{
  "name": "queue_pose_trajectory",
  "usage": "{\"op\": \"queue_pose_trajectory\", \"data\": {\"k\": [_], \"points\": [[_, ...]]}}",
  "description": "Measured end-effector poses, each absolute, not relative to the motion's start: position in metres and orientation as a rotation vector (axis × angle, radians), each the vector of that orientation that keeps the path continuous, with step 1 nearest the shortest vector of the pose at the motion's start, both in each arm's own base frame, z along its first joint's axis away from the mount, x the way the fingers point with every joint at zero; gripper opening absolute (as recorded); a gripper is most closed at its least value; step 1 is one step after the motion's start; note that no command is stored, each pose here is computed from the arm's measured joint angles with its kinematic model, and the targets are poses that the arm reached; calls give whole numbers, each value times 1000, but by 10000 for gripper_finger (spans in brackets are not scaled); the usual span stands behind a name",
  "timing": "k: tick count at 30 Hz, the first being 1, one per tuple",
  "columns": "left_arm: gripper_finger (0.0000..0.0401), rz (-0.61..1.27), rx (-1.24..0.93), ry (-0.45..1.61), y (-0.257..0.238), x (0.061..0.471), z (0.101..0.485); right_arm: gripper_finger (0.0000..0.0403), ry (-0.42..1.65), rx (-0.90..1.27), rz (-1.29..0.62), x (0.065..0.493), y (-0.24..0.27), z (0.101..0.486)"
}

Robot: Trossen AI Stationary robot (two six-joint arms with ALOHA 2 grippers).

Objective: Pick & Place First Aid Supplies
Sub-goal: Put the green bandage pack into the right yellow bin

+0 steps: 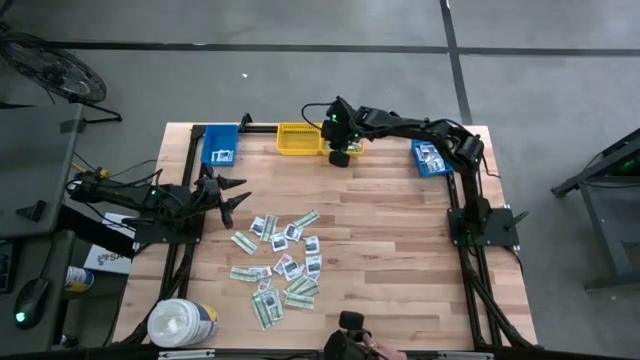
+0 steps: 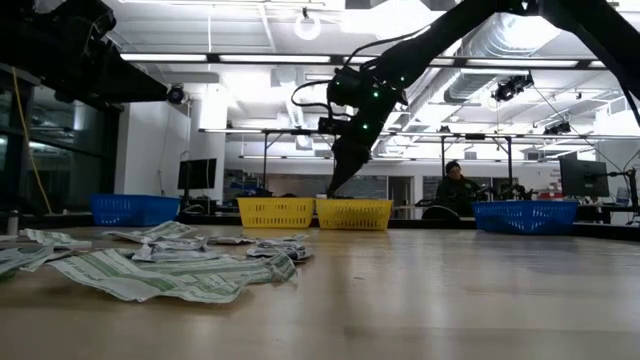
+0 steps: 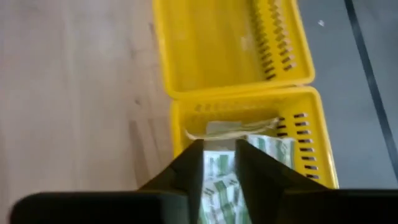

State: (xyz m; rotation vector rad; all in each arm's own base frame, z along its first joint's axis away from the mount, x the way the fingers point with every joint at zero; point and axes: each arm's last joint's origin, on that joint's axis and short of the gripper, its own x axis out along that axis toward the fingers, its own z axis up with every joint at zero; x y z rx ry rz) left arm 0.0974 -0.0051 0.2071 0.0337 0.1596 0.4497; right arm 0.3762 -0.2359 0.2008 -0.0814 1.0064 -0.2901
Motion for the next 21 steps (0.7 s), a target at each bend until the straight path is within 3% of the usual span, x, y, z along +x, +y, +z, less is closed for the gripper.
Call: {"op": "queue_pose_trajectory", "data": {"k": [8,14,21], "points": [[177,448,34,160,-5,97,207,156,995,-70,-360,378,-229,211],[177,448,33,160,-5,97,207,160,967,-7,-265,390,-197,219],[177,449,33,160,-5,97,207,161,1000,251,-186,402,-156,213]]}}
